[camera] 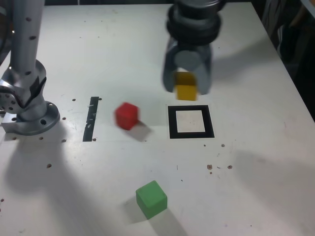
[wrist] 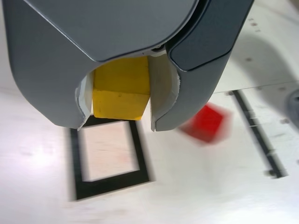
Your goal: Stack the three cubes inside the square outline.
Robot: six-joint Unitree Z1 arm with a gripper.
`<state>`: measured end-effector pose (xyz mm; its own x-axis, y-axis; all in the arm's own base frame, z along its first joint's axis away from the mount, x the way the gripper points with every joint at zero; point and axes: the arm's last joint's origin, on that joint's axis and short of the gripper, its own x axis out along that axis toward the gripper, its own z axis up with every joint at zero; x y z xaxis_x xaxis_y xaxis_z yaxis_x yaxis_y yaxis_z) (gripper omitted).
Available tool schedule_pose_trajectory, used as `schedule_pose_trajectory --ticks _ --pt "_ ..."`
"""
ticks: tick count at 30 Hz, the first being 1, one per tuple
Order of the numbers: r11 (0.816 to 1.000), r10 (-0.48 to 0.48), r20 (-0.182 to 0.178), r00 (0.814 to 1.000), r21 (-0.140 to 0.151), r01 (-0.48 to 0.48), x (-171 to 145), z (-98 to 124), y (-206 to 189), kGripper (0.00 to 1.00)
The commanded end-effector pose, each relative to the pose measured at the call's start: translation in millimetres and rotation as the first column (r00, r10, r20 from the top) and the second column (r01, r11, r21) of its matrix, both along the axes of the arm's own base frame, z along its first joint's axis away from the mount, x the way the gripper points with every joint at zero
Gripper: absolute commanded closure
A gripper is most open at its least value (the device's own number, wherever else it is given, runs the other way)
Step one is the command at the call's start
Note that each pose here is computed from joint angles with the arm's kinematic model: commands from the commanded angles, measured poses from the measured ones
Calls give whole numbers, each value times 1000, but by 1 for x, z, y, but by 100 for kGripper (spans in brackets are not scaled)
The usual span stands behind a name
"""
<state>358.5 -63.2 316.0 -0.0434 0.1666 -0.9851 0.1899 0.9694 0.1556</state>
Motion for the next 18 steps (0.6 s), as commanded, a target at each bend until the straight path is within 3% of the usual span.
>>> schedule_pose_trajectory --ticks 1,10,18 --pt "1000 -6 5 1000 -2 6 6 0 0 84" --pt "1000 -1 -62 998 -14 0 24 -32 14 84" --pt "999 -4 -81 997 -33 1 30 -43 14 83"
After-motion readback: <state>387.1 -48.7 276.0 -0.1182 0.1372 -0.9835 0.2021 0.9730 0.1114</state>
